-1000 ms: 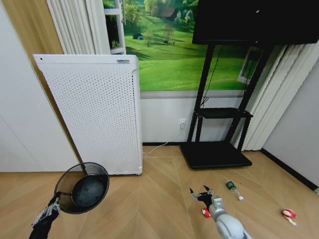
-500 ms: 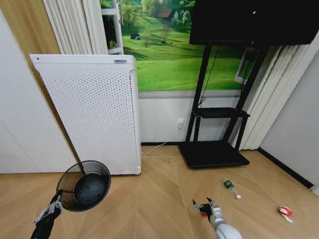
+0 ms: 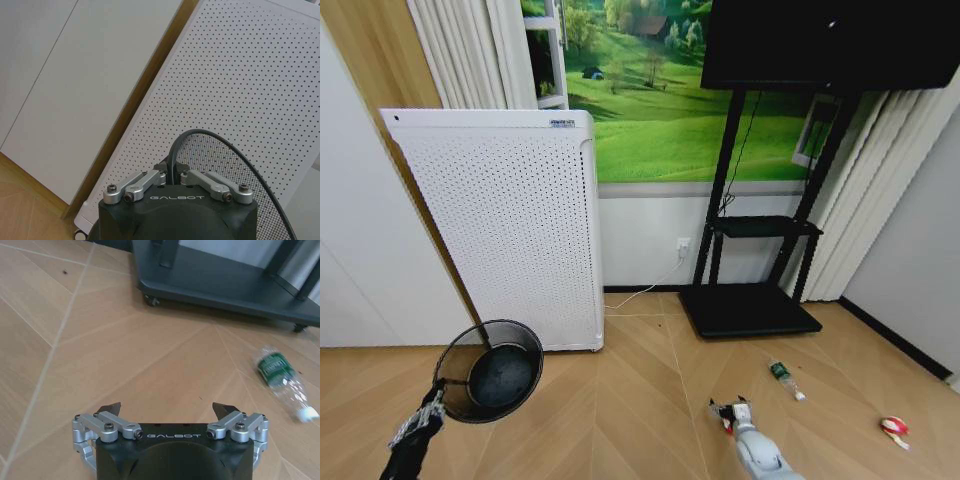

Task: Pick up the trash bin and place the garbage on the floor into it.

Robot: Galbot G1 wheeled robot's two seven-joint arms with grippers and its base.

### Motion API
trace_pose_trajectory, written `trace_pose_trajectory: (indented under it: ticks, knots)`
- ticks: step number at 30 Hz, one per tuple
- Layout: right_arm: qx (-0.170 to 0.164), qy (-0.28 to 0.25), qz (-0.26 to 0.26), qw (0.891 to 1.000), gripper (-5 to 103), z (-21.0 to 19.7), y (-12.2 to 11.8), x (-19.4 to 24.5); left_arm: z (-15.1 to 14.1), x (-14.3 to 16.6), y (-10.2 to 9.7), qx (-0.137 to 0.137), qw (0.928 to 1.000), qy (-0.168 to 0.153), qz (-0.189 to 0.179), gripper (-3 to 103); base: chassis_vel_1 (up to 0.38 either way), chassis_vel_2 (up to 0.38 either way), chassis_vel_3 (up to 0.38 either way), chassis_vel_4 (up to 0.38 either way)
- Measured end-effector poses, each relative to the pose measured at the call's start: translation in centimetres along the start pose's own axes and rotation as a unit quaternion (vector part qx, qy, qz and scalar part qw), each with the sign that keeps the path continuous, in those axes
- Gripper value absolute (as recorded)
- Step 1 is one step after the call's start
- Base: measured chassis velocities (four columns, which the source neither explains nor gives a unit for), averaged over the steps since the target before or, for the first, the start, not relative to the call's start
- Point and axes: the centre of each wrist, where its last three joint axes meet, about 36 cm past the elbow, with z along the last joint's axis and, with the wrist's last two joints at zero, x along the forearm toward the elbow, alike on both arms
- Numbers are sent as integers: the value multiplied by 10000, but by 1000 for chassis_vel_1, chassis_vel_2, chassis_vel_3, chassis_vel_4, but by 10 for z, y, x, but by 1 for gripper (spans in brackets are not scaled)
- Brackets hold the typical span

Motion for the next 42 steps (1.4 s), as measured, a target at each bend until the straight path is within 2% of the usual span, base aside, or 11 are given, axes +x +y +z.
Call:
trace_pose_trajectory:
  ticks: [6,15,21,23,25,26,30,34,35,38,42]
  knots:
    - [-179,277,-116,9994,100,30,-13,21,1,-3,-1,11,10000,-27,10,7,0,0,0,0]
    - [-539,466,-301,9970,100,44,6,25,0,-6,-5,-17,10000,-15,68,7,0,0,0,0]
    - [-523,477,-303,9970,100,38,11,14,-1,-5,-4,-28,10000,-14,60,7,0,0,0,0]
    - [-203,426,-232,9986,101,40,12,4,-1,-5,-4,-26,10000,-18,49,7,0,0,0,0]
    - [-125,405,-218,9989,101,41,12,2,-1,-5,-4,-25,10000,-19,47,7,0,0,0,0]
    - [17,380,-187,9991,97,42,13,-3,-1,-5,-4,-21,10000,-22,43,7,0,0,0,0]
    - [100,398,-156,9990,82,42,14,-10,0,-5,-3,-21,10000,-21,31,7,0,0,0,0]
    - [135,512,-149,9985,65,45,12,-12,-3,-6,-3,-24,10000,-60,21,7,0,0,0,0]
    - [135,512,-149,9985,65,45,12,-12,-3,-6,-3,-24,10000,-60,21,7,0,0,0,0]
    - [160,637,-178,9977,49,53,8,-11,-4,-6,-3,-29,10000,-70,9,7,0,0,0,0]
    - [143,683,-163,9974,38,57,5,-10,-3,-6,-2,-27,10000,-64,-6,7,0,0,0,0]
